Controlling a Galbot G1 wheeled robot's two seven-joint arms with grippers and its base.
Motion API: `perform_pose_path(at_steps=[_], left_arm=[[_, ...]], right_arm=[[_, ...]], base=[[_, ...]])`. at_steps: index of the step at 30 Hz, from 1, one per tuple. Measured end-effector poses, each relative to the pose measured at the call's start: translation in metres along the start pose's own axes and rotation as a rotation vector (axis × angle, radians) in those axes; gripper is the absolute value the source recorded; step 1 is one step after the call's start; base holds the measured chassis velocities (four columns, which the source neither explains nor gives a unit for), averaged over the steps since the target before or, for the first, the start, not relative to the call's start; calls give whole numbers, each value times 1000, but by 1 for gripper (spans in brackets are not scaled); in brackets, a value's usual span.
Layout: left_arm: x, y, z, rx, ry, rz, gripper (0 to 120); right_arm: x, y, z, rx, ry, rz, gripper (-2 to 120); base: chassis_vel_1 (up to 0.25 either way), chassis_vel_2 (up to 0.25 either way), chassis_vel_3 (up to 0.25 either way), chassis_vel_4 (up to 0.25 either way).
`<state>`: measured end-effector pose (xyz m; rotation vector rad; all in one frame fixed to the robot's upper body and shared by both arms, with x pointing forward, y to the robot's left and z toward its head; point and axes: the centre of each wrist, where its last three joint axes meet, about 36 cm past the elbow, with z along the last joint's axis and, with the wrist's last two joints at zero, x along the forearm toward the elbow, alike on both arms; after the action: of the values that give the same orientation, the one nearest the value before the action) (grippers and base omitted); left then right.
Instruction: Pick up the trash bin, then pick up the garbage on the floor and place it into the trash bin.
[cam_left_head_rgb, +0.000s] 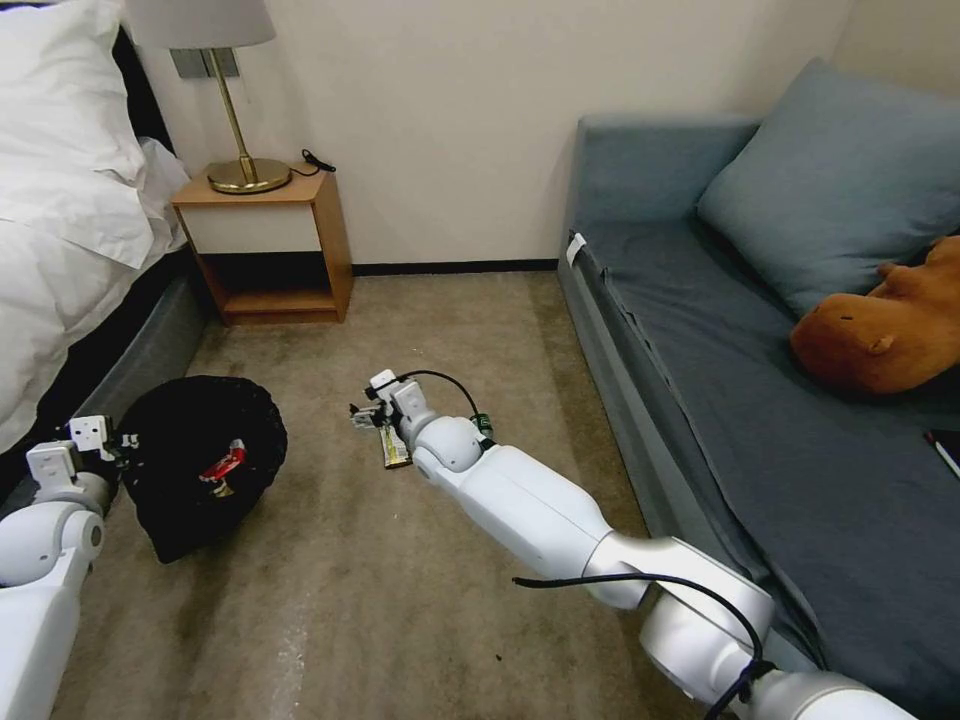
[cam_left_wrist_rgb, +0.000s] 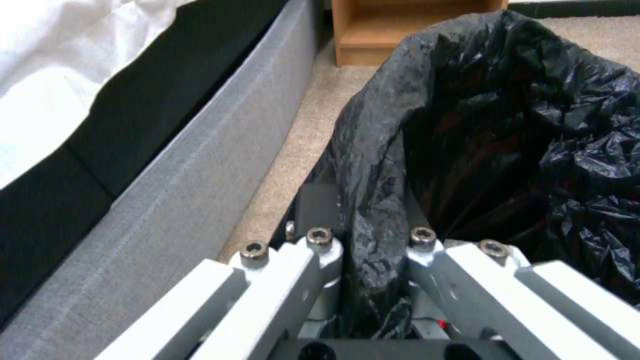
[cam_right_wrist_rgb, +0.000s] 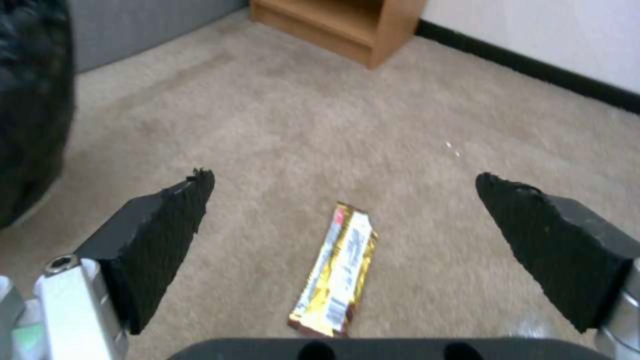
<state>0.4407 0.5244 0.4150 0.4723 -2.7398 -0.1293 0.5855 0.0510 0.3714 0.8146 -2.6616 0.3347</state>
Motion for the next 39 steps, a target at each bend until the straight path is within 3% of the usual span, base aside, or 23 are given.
perform_pose_path(at_steps=[16,39], left_arm=[[-4,27,-8,-19,-12,-52,4],[-2,30,-4,-21,-2,-56,4]], right_arm=[[14,-47,64,-13,114,135,100],[17,-40,83,-18,126,116,100]], base=[[0,0,0,0],[0,0,0,0]])
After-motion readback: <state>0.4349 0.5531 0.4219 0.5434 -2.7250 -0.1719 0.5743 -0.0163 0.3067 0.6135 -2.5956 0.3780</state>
